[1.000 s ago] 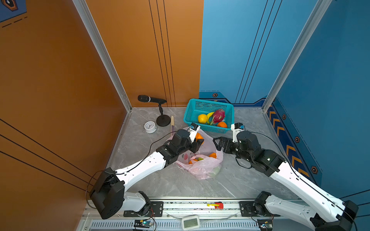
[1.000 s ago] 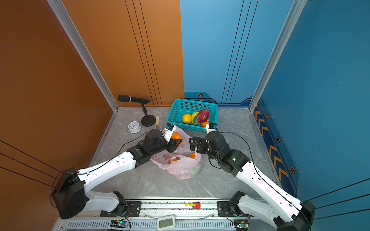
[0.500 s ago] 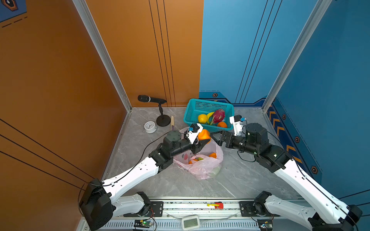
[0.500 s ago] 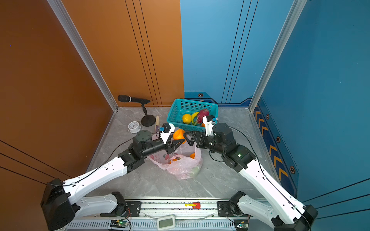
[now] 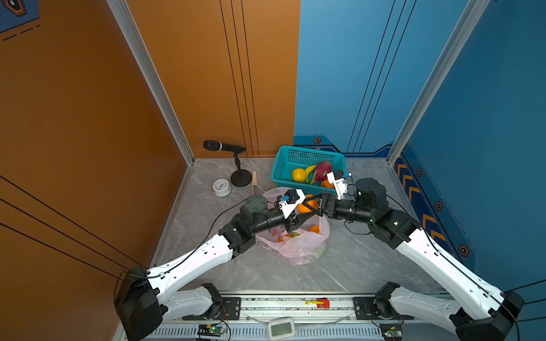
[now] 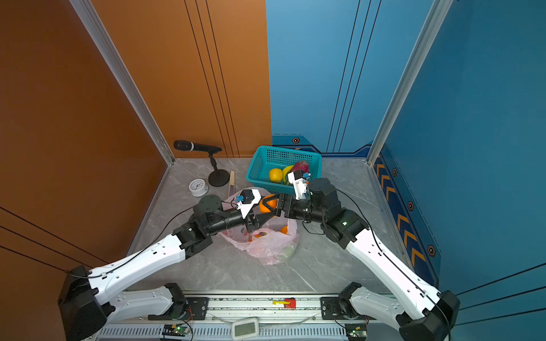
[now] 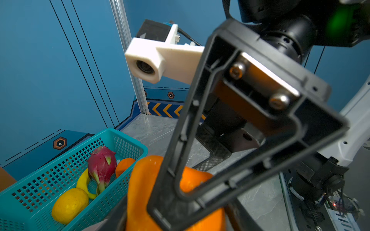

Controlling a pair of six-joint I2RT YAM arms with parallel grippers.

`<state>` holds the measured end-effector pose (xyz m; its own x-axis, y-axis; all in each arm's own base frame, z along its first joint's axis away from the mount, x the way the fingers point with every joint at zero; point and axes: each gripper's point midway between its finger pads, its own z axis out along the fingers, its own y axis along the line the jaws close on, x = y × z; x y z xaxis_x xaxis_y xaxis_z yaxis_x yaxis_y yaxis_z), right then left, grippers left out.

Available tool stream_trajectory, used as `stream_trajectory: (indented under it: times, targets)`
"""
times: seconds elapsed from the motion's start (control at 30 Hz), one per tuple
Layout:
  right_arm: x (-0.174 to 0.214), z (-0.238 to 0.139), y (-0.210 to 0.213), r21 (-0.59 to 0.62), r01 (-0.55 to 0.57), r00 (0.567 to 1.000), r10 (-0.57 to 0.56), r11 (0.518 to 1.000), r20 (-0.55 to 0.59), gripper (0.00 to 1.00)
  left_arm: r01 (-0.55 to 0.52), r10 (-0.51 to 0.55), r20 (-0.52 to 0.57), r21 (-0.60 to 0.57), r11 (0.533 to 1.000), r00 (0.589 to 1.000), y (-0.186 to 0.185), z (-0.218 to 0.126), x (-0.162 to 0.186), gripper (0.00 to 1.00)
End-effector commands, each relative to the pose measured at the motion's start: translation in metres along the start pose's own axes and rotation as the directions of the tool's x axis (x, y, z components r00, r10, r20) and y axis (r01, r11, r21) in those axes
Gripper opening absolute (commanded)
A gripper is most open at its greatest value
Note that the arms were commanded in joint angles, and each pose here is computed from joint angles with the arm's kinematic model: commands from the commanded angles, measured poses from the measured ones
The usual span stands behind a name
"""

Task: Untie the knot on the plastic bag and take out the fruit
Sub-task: 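Lift the orange fruit out of the bag with the left gripper toward the right gripper, then grasp the orange fruit with the right gripper while the left gripper releases it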

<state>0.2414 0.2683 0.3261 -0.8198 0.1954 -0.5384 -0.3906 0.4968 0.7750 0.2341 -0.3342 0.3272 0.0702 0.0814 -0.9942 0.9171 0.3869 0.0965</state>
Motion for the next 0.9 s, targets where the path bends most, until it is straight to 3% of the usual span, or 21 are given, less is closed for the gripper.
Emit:
stream_trajectory:
  times: [0.0, 0.17, 0.27, 0.37, 0.53, 0.57, 0.87]
  targets:
    - [0.003, 0.004, 0.013, -0.07, 0.002, 1.0, -0.003, 0.998, -0.019, 0.78, -0.044, 0.041, 0.061, 0.042, 0.998, 0.997, -0.011, 0.0, -0.024, 0.51]
    - [0.0, 0.003, 0.011, -0.061, 0.003, 1.0, -0.003, 0.998, -0.01, 0.62, -0.053, 0.052, 0.054, 0.013, 0.999, 0.997, -0.009, 0.0, -0.023, 0.57]
    - [-0.006, -0.001, 0.008, -0.045, 0.006, 1.0, -0.005, 0.999, 0.018, 0.54, -0.052, 0.053, 0.035, -0.037, 0.998, 0.998, -0.002, -0.001, -0.021, 0.69]
    - [-0.015, -0.005, 0.002, -0.017, 0.012, 0.998, -0.011, 1.0, 0.054, 0.52, -0.063, 0.065, 0.03, -0.069, 0.996, 0.997, 0.001, -0.005, -0.02, 0.79]
    - [-0.038, -0.016, -0.01, 0.061, 0.047, 0.992, -0.054, 0.997, 0.118, 0.51, -0.051, 0.055, 0.008, -0.219, 0.974, 0.998, 0.022, -0.017, -0.02, 0.85]
    - [-0.045, -0.018, -0.013, 0.078, 0.052, 0.989, -0.062, 0.996, 0.138, 0.52, -0.05, 0.052, 0.001, -0.247, 0.968, 0.999, 0.027, -0.02, -0.02, 0.9]
    - [-0.107, -0.019, -0.061, 0.29, 0.06, 0.965, -0.13, 0.955, 0.226, 0.53, -0.034, 0.011, -0.076, -0.314, 0.949, 0.997, 0.037, -0.033, -0.015, 0.92]
